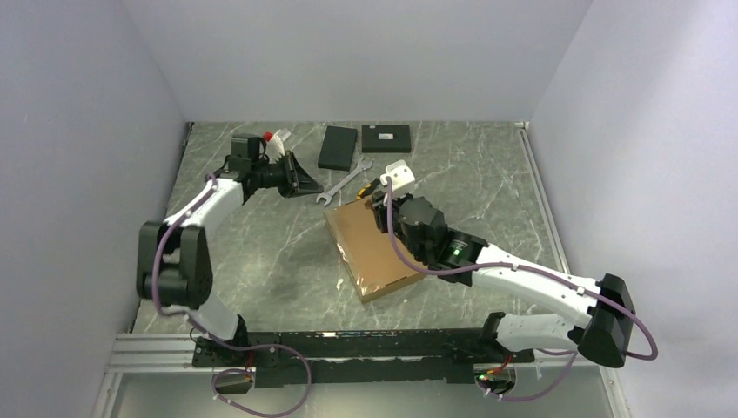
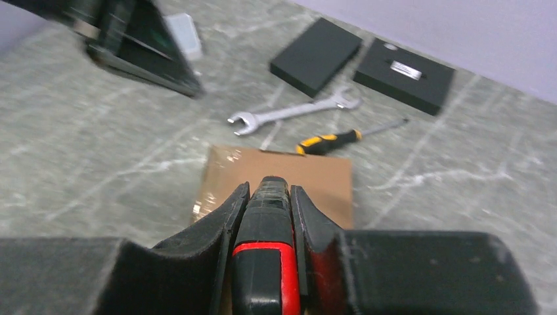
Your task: Unpack the express box
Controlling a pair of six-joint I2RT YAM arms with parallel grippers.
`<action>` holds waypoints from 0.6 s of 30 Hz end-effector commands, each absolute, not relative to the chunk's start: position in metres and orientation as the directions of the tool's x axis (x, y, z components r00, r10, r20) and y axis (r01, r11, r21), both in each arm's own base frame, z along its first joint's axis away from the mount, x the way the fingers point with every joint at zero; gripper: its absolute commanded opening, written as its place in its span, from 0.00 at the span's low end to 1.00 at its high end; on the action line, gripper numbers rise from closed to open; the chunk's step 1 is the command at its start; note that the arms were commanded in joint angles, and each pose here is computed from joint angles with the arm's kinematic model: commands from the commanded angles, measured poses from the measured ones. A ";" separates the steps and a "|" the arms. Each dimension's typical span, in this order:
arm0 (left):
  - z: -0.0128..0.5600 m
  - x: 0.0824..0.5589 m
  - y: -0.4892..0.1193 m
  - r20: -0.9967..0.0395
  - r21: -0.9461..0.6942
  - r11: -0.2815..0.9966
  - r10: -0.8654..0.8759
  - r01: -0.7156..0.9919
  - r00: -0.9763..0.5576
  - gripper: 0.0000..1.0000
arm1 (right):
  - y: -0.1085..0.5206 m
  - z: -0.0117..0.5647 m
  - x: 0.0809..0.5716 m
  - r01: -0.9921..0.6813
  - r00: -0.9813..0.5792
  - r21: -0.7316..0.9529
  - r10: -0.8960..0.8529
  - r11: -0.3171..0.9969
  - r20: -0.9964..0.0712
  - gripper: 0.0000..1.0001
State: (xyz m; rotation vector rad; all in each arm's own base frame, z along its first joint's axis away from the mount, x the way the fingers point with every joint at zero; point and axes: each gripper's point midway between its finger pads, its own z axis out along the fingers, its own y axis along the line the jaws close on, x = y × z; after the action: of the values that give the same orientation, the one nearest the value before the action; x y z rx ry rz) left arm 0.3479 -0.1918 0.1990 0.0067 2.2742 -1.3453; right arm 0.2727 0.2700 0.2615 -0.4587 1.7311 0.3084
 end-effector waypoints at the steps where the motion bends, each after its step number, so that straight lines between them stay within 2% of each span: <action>1: 0.187 0.364 -0.209 -0.361 -0.885 0.375 -0.179 0.276 -0.915 0.03 | 0.312 0.293 0.266 -0.536 -0.119 0.149 0.101 0.831 -0.988 0.00; 2: 0.181 0.367 -0.210 -0.347 -0.890 0.371 -0.174 0.265 -0.921 0.00 | 0.320 0.290 0.264 -0.548 -0.129 0.172 0.120 0.819 -0.984 0.00; 5: 0.164 0.374 -0.213 -0.290 -0.907 0.361 -0.163 0.216 -0.943 0.00 | 0.339 0.279 0.268 -0.546 -0.153 0.176 0.109 0.819 -0.982 0.00; 18: 0.112 0.370 -0.208 -0.209 -0.874 0.473 -0.166 0.108 -0.964 0.00 | 0.373 0.237 0.282 -0.527 -0.207 0.116 0.005 0.842 -0.978 0.00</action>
State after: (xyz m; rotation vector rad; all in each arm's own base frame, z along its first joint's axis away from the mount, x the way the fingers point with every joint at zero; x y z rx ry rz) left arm 0.3661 -0.2065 0.1166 -0.0866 2.4489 -1.5166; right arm 0.2729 0.3558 0.1919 -0.5080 1.8137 0.4220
